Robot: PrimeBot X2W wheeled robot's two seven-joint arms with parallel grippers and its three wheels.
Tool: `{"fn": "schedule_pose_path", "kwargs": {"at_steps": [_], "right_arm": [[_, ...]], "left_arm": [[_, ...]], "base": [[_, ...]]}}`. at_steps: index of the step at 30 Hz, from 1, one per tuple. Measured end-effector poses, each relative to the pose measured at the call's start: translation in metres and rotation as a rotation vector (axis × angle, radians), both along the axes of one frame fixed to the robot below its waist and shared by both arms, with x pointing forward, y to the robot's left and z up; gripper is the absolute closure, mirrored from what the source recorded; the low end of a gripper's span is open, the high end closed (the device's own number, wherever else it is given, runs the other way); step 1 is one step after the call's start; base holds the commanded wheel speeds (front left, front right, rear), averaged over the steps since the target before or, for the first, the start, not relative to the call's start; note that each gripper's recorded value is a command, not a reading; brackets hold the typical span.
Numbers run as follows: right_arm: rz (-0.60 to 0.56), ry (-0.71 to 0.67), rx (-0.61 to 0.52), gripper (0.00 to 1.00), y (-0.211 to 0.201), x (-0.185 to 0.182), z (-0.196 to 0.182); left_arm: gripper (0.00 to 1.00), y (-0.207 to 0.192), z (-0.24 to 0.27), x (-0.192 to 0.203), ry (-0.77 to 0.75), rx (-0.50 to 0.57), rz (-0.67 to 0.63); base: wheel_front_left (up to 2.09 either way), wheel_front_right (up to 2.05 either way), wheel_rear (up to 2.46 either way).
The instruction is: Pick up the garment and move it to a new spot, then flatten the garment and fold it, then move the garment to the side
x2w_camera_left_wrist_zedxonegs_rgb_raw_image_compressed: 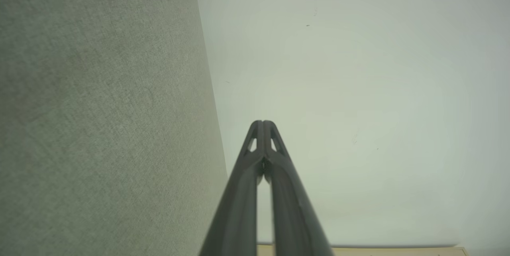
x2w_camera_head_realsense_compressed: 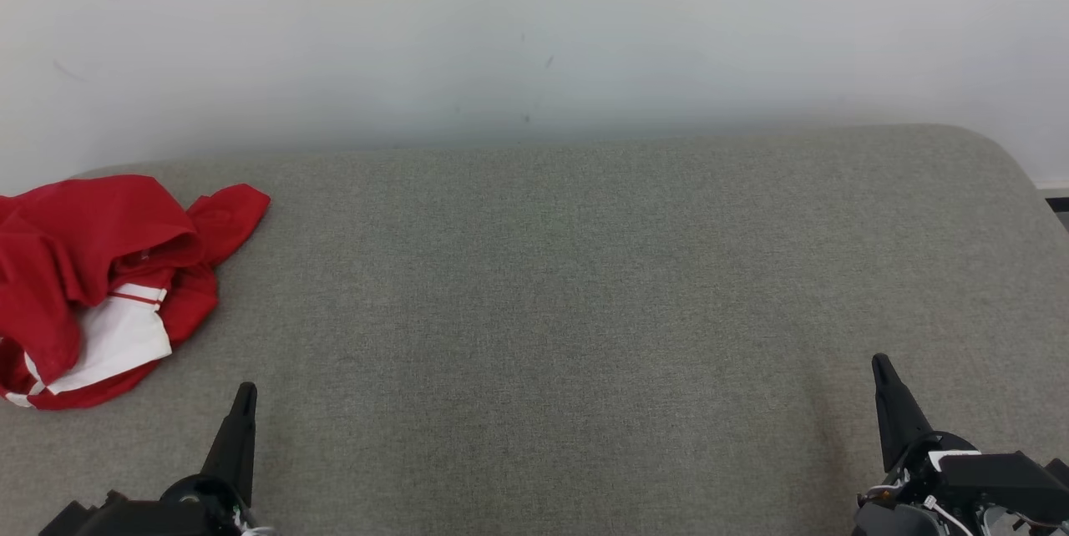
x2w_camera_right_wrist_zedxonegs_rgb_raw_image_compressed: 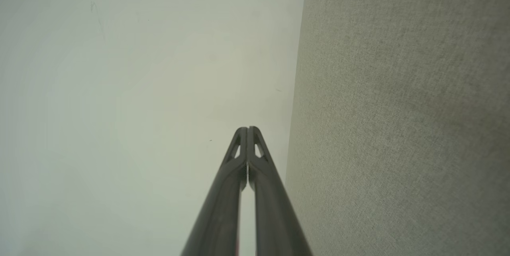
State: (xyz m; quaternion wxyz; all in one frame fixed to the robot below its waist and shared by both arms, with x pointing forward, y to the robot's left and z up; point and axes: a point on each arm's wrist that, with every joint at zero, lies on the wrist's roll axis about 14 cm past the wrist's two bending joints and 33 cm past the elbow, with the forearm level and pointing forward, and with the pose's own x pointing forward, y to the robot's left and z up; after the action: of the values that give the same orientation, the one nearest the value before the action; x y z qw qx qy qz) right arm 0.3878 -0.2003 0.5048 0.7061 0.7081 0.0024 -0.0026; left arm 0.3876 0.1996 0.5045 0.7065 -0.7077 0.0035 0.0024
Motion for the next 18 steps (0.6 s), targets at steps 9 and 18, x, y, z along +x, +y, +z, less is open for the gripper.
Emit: {"fn": "schedule_pose_path", "kwargs": {"at_steps": [9, 18], "right_arm": [[0.000, 0.000, 0.000, 1.00, 0.0000, 0.0000, -0.0001], [0.000, 0.000, 0.000, 1.00, 0.0000, 0.0000, 0.0000]], "left_arm": [[1.00, 0.0000, -0.0001, 0.0000, 0.000, 0.000, 0.000], [1.00, 0.0000, 0.0000, 0.0000, 0.000, 0.000, 0.000]], "base": [[0.00, 0.00, 0.00], [0.00, 0.00, 0.00]]}}
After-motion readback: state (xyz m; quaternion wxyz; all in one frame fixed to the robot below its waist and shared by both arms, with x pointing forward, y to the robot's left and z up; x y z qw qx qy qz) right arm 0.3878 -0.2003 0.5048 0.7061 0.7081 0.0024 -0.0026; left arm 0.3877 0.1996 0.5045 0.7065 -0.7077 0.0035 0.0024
